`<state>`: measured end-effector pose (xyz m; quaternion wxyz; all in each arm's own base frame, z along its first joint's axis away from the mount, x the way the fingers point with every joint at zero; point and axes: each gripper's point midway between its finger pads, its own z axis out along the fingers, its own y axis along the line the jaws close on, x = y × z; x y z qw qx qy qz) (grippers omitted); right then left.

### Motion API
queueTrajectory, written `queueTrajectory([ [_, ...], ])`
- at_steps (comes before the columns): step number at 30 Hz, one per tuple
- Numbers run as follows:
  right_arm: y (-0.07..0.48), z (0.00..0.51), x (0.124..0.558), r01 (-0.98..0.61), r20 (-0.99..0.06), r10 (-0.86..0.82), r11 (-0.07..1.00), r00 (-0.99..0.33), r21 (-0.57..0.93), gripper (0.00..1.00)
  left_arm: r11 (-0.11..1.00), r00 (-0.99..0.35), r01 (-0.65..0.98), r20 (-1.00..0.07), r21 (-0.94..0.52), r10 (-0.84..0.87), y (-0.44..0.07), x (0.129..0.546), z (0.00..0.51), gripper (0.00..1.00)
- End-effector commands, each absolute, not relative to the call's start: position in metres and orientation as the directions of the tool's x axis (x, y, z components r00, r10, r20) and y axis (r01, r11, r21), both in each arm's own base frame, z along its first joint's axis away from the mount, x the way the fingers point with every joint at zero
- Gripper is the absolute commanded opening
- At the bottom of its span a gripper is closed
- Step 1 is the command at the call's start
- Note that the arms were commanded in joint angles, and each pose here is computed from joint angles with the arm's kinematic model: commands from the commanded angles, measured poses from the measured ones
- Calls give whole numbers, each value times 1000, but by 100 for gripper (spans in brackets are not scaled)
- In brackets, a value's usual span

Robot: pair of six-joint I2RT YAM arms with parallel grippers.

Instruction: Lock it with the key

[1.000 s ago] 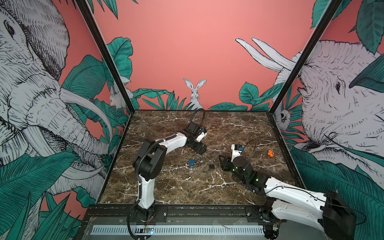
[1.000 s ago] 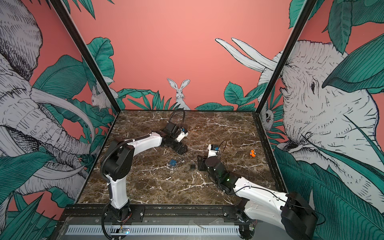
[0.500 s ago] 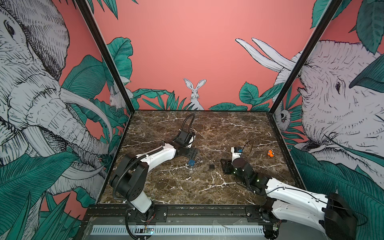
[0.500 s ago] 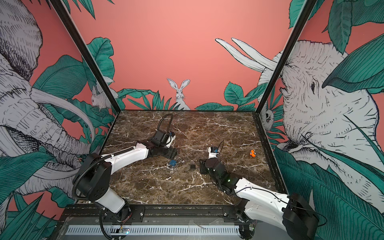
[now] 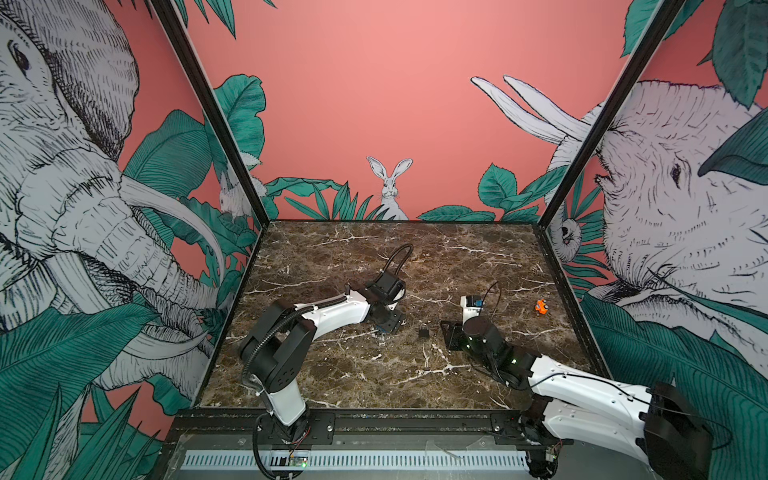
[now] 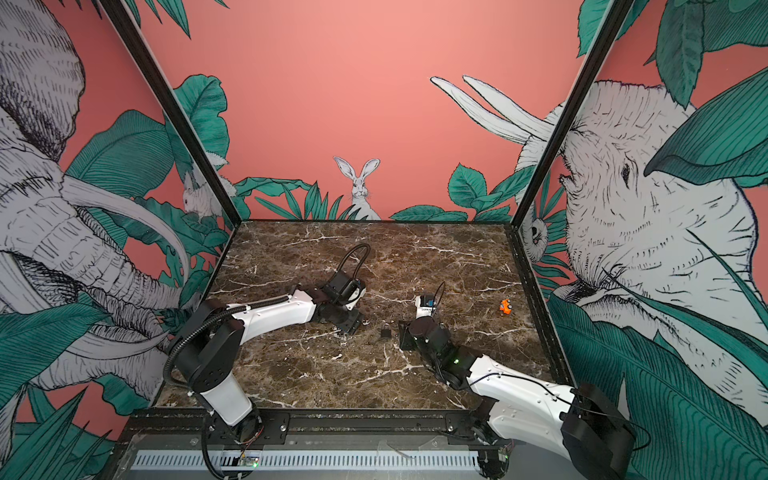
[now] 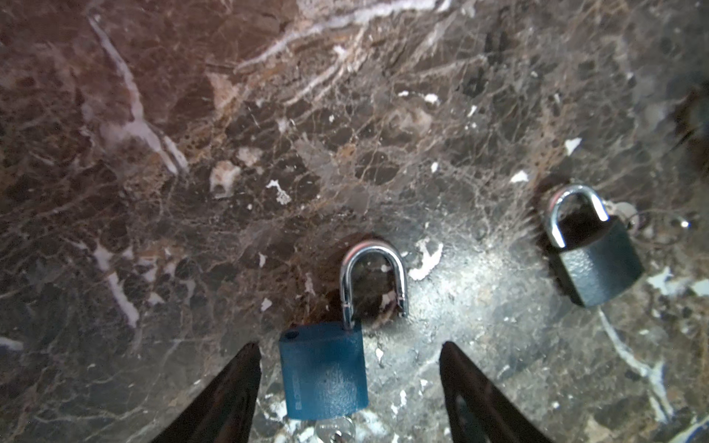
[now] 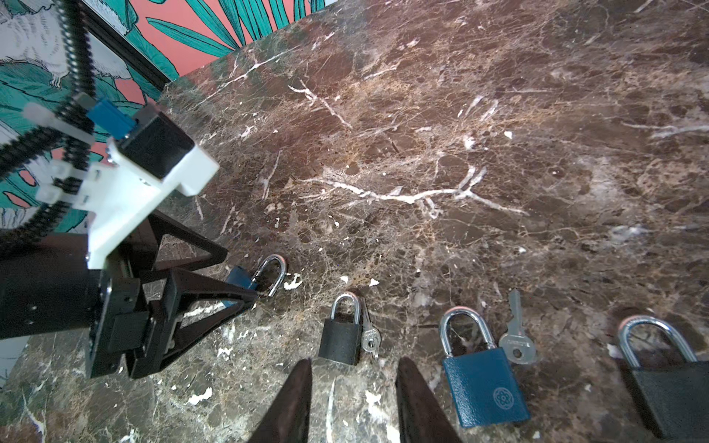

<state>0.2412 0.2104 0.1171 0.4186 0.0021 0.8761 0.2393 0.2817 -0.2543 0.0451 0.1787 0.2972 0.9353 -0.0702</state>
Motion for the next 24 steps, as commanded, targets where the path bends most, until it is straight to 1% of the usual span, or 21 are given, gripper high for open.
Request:
queueTrajectory([
  [1,212,120,240,-213,-739,215,874,-638,437,36,817,-759,576,-361,15,542,-247,283,51,75],
  [6,213,121,240,-216,-739,214,872,-638,438,36,817,-762,575,-338,40,553,-241,282,47,73],
  [13,216,121,241,-219,-739,212,871,-640,440,36,811,-768,585,-307,24,562,-242,278,36,62],
  [16,217,119,241,-221,-737,208,871,-643,439,36,808,-769,589,-295,17,567,-243,277,32,60],
  [19,218,120,241,-223,-737,209,869,-643,442,36,806,-771,592,-282,13,570,-244,275,29,54],
  [24,217,119,241,-220,-736,213,869,-642,444,36,805,-774,593,-264,15,575,-242,274,24,52],
])
